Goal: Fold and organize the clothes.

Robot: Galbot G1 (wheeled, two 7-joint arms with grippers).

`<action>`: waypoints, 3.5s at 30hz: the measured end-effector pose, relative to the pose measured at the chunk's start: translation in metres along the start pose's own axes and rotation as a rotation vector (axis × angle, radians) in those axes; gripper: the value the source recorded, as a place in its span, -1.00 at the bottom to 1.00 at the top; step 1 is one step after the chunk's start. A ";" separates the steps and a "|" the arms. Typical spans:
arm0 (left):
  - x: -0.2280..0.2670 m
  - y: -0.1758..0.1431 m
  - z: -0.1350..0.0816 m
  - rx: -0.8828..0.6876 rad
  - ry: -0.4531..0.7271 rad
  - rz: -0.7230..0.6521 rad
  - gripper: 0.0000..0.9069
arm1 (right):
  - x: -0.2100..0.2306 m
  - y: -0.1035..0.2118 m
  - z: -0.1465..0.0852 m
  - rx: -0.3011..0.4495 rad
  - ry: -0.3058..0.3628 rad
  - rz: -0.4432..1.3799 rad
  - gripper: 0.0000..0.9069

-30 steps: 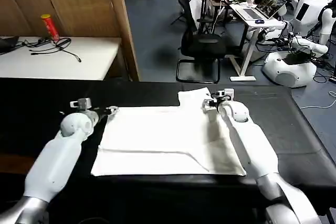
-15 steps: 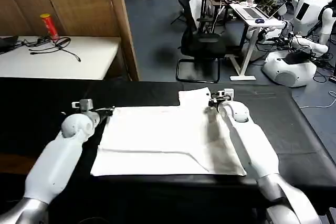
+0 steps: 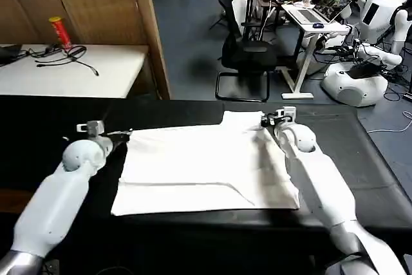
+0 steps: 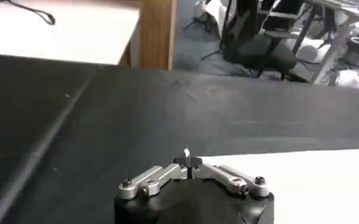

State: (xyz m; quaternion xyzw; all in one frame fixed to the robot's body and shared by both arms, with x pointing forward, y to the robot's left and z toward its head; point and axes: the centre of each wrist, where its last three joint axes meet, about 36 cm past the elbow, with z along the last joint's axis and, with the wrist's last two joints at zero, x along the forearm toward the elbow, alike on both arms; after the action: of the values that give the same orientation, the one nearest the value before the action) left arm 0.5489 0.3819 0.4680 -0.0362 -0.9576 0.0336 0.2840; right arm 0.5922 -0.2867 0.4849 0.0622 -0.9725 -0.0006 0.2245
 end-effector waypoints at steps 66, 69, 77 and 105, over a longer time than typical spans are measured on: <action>0.187 -0.051 0.101 -0.219 0.090 -0.008 0.94 | 0.161 0.014 0.074 0.123 0.075 -0.024 0.94; 0.183 -0.049 0.093 -0.165 0.028 -0.022 0.94 | 0.140 0.014 0.071 0.109 0.034 0.006 0.94; 0.133 -0.028 0.077 -0.030 -0.057 -0.042 0.94 | 0.090 0.012 0.073 0.020 0.002 0.049 0.94; 0.081 -0.023 0.106 0.100 0.046 -0.022 -1.00 | 0.047 0.023 0.102 -0.043 0.041 0.043 -0.87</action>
State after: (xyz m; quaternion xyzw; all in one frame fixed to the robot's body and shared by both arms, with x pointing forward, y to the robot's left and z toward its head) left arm 0.4222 0.3619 0.4256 -0.0123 -0.9482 0.0776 0.3078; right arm 0.5028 -0.2724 0.4144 0.0366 -0.9685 -0.0154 0.2458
